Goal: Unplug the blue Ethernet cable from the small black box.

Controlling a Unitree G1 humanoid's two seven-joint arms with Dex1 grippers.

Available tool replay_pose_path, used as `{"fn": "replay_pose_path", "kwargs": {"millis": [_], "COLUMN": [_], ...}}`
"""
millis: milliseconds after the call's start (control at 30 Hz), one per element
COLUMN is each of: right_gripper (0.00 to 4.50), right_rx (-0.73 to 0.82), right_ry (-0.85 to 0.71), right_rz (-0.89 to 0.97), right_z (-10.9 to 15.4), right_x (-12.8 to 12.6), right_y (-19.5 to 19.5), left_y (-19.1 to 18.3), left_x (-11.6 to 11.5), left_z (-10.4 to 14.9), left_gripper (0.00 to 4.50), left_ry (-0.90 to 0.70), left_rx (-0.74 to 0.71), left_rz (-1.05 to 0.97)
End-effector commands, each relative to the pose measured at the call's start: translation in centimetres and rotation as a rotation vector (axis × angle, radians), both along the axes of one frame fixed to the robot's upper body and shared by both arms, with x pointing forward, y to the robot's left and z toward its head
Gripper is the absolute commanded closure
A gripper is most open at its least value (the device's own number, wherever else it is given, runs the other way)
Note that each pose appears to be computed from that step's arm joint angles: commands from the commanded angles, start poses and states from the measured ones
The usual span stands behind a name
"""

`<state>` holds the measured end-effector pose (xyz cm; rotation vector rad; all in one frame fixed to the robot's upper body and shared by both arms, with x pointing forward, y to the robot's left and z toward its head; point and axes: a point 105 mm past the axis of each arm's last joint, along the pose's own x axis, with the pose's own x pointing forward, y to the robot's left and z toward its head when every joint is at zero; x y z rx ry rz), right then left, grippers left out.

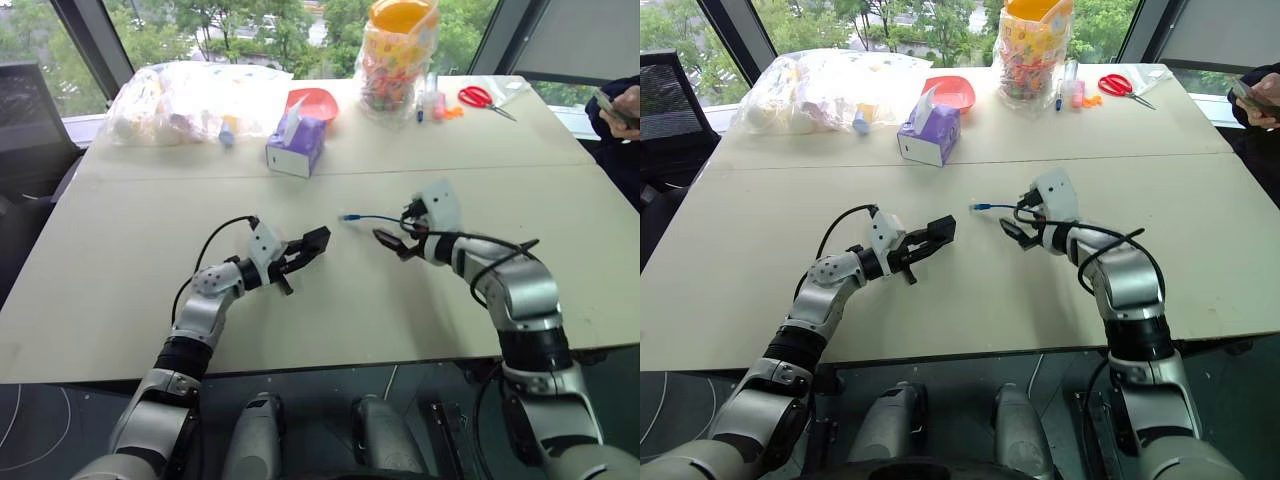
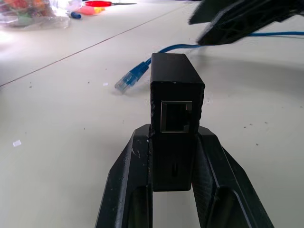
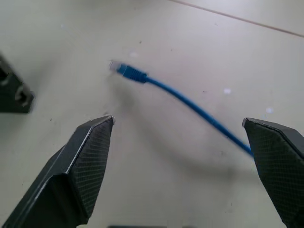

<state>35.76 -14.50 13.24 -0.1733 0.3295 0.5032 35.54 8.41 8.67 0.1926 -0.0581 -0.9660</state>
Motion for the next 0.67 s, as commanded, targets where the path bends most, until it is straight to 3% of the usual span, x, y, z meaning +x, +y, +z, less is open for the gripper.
{"fn": "replay_pose_path", "kwargs": {"millis": [33,167,200,433,667], "right_gripper": [0.00,0.00,0.00,0.00,0.00], "right_rx": [-0.001,-0.011,-0.007,-0.103,-0.144], "right_ry": [-0.050,-0.039,-0.038,-0.045,-0.074], "right_rz": [0.056,0.102,0.116,0.233,0.263], "right_z": [1.6,1.5,1.6,1.6,2.6], "right_x": [-1.3,-2.8,-3.2,-5.4,-5.8], "right_y": [0.8,1.1,1.1,1.1,0.4], "left_y": [0.7,1.8,2.2,4.0,5.9], "left_x": [0.2,0.1,0.1,-1.1,-1.5], "left_z": [0.6,0.5,0.5,1.6,3.8], "left_gripper": [2.16,0.27,0.04,0.04,0.04], "left_ry": [-0.037,-0.026,-0.025,-0.004,0.005], "left_rx": [-0.008,-0.003,0.004,0.022,0.022], "left_rz": [0.018,0.044,0.056,0.069,0.115]}}
